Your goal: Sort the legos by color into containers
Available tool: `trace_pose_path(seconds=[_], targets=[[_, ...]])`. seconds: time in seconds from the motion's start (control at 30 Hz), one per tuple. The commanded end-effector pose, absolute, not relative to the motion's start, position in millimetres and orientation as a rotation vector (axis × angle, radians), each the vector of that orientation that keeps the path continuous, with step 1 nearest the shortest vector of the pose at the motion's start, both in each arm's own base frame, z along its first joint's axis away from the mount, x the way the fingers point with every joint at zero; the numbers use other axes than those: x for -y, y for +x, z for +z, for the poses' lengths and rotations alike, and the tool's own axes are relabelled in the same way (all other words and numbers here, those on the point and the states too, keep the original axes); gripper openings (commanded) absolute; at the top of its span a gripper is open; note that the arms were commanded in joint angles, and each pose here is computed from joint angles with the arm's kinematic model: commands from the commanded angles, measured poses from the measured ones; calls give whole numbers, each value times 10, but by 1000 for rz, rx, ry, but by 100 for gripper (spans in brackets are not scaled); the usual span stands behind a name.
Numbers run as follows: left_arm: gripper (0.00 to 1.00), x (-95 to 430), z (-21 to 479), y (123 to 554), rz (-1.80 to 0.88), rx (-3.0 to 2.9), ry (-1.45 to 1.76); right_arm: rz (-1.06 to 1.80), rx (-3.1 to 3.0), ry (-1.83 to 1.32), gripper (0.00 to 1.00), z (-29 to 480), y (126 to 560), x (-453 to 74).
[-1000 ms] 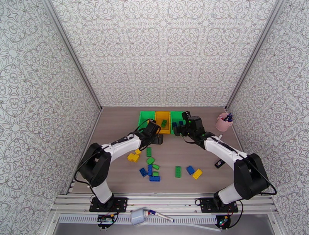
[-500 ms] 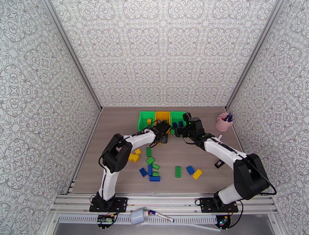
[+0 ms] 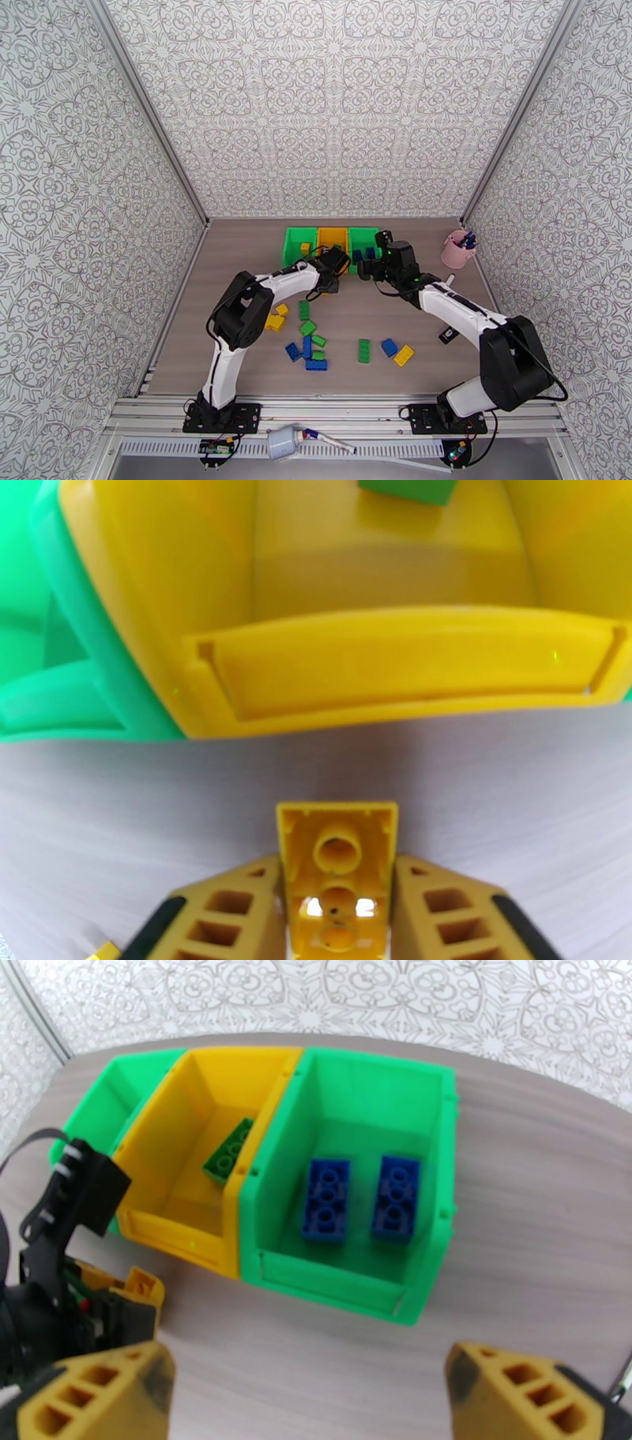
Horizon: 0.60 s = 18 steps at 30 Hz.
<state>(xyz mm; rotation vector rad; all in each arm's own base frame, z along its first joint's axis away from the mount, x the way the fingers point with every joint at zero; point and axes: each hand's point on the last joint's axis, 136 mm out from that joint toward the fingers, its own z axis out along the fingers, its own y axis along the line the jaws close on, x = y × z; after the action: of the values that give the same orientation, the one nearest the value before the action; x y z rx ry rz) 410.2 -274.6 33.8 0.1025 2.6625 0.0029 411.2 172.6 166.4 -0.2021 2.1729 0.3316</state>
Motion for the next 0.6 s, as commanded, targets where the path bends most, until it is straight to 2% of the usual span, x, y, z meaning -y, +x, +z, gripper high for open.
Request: trace_pose_path(seconds=[0.0, 0.27, 0.57], targets=[[31, 2703, 362, 4074, -1, -2674, 89, 325, -2149, -173, 94, 1740, 4092, -1666], [31, 2624, 792, 3990, -31, -2578, 64, 367, -2127, -188, 94, 1825, 4036, -1703], [31, 2412, 1328, 4070, -57, -2456, 46, 607, -2021, -260, 94, 2041, 3915, -2004]])
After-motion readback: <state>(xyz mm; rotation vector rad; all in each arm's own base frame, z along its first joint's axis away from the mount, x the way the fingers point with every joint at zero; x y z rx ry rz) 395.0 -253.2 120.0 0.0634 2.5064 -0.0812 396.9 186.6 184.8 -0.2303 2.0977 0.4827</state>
